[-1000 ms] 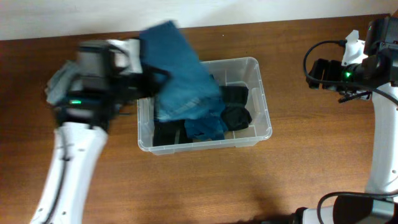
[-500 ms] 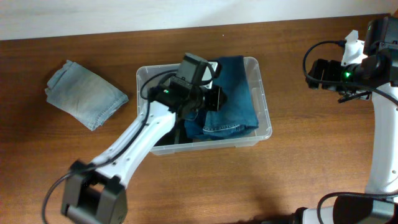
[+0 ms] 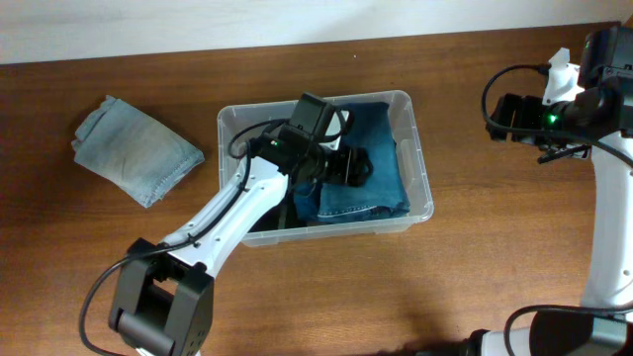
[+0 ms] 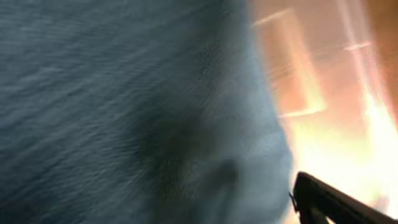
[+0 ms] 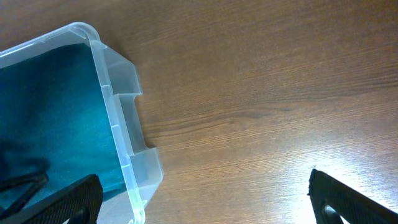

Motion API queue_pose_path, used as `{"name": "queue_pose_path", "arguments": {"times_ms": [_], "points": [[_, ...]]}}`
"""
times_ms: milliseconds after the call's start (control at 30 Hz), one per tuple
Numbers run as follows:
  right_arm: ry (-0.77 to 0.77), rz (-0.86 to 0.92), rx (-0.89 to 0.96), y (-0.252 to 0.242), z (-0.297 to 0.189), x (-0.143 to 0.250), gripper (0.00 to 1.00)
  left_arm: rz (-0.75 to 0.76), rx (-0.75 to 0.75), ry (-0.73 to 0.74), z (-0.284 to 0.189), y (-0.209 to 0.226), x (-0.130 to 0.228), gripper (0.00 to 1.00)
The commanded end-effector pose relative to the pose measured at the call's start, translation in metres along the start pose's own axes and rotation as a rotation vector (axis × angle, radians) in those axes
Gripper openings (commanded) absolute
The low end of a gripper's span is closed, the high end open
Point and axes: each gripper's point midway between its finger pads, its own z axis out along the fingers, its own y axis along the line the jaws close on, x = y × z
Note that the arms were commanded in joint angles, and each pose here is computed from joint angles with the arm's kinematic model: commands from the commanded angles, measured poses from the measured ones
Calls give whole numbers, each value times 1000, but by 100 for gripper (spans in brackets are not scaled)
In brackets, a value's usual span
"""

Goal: Pack container
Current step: 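Lay the dark-blue jeans over the bundles in the box, release, then grasp the light-blue folded jeans with the left gripper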

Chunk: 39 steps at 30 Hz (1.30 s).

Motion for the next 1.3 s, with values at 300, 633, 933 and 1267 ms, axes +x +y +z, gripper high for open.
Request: {"name": "queue_pose_path", "arguments": {"times_ms": [300,633,933,1267], "points": [[-7,-1,7,-1,-2,1,98,-117,-582,-264,-144,149,-46,99],[11,-16,10,-3,4,2,98,-449,-741,-488,-280,258,-28,99],[30,-13,9,-4,9,3,98,-878,-633,-347,-237,362,32,99],[31,-13,9,-4,9,3,99,-977,-482,-187,-163,427,76,99]]}}
